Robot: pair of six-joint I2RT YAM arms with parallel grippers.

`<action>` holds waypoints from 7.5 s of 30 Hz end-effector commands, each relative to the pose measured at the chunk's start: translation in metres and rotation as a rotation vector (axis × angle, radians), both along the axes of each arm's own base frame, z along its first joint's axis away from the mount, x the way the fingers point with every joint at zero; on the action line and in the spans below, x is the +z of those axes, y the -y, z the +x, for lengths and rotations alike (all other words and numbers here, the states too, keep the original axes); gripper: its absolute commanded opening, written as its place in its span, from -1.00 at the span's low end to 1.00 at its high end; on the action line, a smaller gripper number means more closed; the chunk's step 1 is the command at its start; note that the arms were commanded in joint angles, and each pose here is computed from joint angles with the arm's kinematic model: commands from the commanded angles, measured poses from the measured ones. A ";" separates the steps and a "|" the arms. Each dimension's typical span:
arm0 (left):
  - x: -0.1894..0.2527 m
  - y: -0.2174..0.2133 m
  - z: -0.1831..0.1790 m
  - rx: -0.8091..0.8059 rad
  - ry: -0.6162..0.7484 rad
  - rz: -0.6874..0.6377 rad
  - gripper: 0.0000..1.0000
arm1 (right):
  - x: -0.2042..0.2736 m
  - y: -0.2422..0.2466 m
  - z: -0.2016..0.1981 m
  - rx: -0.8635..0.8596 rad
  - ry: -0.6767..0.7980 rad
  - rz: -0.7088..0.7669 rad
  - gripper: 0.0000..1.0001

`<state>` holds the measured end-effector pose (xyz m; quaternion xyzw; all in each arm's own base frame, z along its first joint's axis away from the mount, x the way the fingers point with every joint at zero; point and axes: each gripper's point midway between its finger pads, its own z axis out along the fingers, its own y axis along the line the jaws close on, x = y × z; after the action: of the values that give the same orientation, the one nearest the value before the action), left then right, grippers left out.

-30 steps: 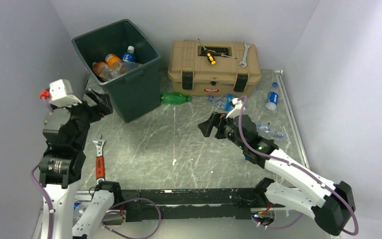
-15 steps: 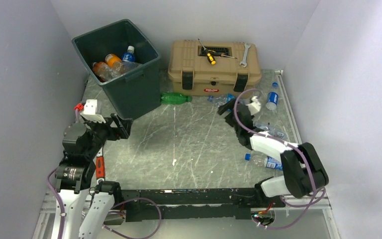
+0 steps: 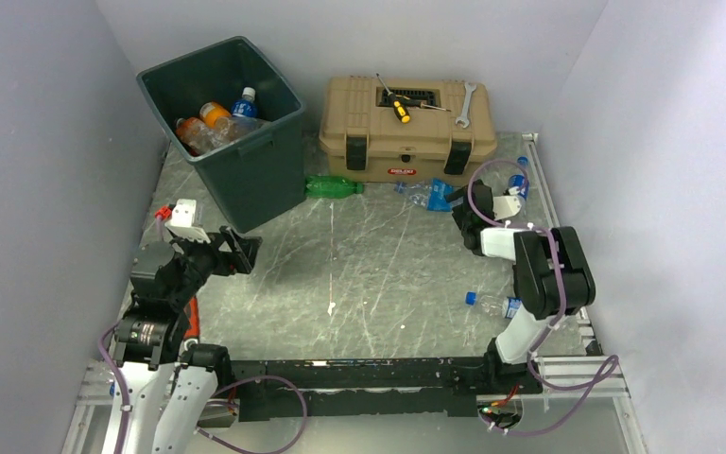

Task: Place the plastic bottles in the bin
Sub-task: Pick up the plastic bottle at the center of the board, then place the plastic bottle in the trash bin.

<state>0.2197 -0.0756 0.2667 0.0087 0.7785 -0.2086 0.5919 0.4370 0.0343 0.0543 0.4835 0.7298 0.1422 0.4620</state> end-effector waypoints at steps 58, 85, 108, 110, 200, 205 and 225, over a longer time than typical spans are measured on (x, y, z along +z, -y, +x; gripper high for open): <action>0.098 0.082 -0.008 -0.512 0.388 -0.679 0.99 | 0.173 -0.127 -0.178 0.626 0.598 0.622 -1.00; 0.083 0.280 -0.028 -0.713 0.874 0.008 0.99 | 0.180 -0.097 -0.180 0.347 0.507 0.844 -1.00; 0.077 0.310 -0.011 -0.707 0.786 -0.050 -0.25 | 0.174 -0.112 -0.188 0.444 0.468 0.823 -1.00; 0.079 0.310 -0.011 -0.703 0.790 -0.059 -0.57 | 0.176 -0.114 -0.189 0.472 0.477 0.803 -1.00; 0.231 0.186 0.045 -0.535 0.480 -0.002 -1.00 | 0.281 -0.188 -0.281 1.320 0.804 -0.256 1.00; 0.301 0.096 0.105 -0.014 0.612 0.213 -1.00 | 0.277 -0.147 -0.271 1.111 0.757 -0.310 1.00; 0.211 -0.048 0.290 0.549 0.346 0.460 -0.31 | 0.219 -0.043 -0.241 0.551 0.414 -0.354 1.00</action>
<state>0.5252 -0.0315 0.4370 -0.0088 0.7011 0.1430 0.6986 0.1883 0.0940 0.2816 0.0932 0.7255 0.2711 0.6257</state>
